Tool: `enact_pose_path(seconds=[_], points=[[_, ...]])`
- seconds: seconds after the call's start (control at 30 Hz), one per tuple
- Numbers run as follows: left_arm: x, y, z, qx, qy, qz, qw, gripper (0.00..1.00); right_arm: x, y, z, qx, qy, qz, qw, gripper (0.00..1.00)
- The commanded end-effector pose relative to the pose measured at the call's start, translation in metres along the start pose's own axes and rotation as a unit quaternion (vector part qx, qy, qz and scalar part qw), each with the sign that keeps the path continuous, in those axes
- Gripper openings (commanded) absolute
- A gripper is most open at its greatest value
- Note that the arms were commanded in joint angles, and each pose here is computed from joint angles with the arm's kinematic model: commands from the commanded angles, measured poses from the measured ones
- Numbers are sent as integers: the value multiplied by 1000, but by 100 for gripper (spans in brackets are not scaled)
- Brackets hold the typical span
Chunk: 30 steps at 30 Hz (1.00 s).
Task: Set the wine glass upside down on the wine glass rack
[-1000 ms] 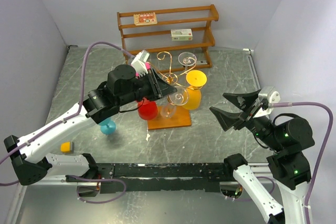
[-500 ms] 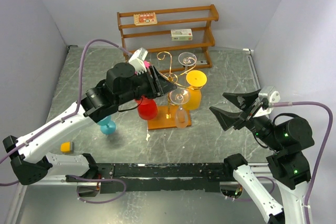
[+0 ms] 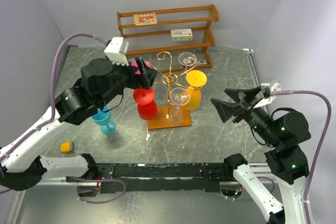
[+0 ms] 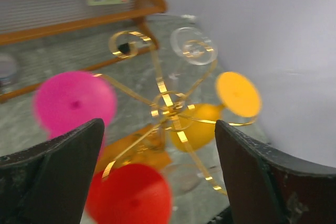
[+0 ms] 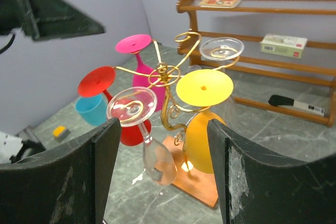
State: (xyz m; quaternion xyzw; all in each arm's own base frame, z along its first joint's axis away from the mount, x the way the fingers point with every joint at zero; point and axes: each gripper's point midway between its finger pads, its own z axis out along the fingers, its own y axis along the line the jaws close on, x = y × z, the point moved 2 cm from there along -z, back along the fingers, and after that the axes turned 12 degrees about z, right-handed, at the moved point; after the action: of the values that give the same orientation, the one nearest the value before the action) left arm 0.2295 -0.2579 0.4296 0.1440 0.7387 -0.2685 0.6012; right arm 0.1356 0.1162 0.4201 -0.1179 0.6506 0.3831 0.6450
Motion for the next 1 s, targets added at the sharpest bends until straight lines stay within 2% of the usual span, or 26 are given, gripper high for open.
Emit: enact_pose_path(seconds=[0.0, 0.1, 0.23, 0.3, 0.57, 0.8, 0.97], points=[[31, 69, -26, -148, 33, 85, 985, 99, -14, -22, 6, 82, -43, 69, 993, 66], [55, 93, -43, -197, 53, 66, 977, 96, -11, -33, 12, 117, -44, 106, 986, 65], [80, 121, -69, -264, 77, 30, 961, 80, -17, -36, 14, 132, -50, 127, 982, 65], [93, 130, -78, -288, 95, 20, 953, 77, -20, -35, 14, 131, -58, 130, 981, 64], [146, 157, -96, -345, 154, 9, 926, 77, -19, -37, 10, 135, -79, 152, 976, 64], [194, 161, -88, -317, 213, -1, 924, 75, -18, -34, 12, 125, -77, 158, 976, 63], [206, 167, -80, -316, 240, 3, 918, 75, -13, -30, 14, 108, -71, 156, 979, 63]])
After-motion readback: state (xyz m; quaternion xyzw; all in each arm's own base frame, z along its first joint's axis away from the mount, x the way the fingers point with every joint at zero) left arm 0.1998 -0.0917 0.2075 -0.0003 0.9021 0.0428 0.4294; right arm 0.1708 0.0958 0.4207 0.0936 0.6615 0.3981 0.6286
